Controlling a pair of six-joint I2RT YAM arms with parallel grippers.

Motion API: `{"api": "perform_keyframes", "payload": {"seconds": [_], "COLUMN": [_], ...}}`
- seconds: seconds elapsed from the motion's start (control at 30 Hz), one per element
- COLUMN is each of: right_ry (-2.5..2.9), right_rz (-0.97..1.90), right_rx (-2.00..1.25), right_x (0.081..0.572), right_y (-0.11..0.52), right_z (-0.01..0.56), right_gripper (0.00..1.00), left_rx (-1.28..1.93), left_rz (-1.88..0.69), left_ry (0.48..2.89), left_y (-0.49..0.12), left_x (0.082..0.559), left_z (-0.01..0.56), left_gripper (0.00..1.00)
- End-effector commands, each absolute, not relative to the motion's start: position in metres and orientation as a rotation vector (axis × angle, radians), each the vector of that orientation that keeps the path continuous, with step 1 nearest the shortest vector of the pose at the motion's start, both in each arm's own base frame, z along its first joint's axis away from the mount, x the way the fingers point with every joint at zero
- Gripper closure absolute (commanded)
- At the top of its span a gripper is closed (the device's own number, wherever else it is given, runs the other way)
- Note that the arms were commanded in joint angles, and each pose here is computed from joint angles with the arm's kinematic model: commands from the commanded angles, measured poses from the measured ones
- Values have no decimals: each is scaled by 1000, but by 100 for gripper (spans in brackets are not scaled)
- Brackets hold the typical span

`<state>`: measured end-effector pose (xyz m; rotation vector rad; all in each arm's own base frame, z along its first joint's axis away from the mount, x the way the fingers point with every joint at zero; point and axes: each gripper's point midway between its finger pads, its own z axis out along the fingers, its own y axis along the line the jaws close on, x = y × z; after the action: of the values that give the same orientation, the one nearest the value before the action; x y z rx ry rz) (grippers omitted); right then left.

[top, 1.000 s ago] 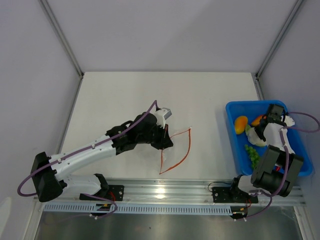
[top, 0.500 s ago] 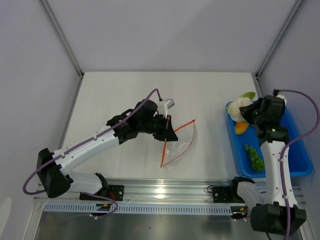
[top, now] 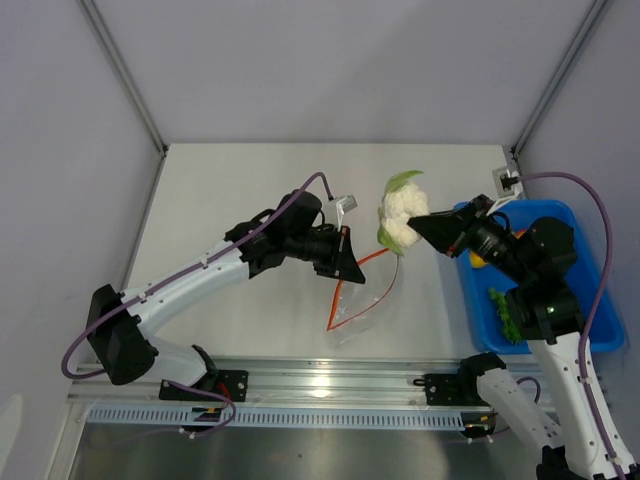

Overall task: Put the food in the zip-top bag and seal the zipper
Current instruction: Place the fake vegetable in the zipper food storage bag.

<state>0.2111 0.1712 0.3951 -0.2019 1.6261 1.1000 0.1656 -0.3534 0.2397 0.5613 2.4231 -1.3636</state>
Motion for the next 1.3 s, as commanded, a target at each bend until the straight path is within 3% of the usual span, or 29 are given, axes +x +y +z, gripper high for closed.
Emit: {"api": "perform_keyframes", "payload": {"seconds": [0.0,0.37,1.27], "right_ry": [1501,1502,1735], "right_rz": [1233,1351,1032], "right_rx": [-408,-590,-437], "right_x": [183,146,155], "right_y": [200,258,233], "right_z": [407,371,262], "right_gripper": [100,100,100], "left_rx": [556,534,394], "left_rz": [-1469,-1528,-1686], "left_ry": [2360,2341,2306], "left_y": [-364,-363,-354], "left_x": [167,168,175], "left_z": [265,275,283], "left_gripper": [100,99,100]}}
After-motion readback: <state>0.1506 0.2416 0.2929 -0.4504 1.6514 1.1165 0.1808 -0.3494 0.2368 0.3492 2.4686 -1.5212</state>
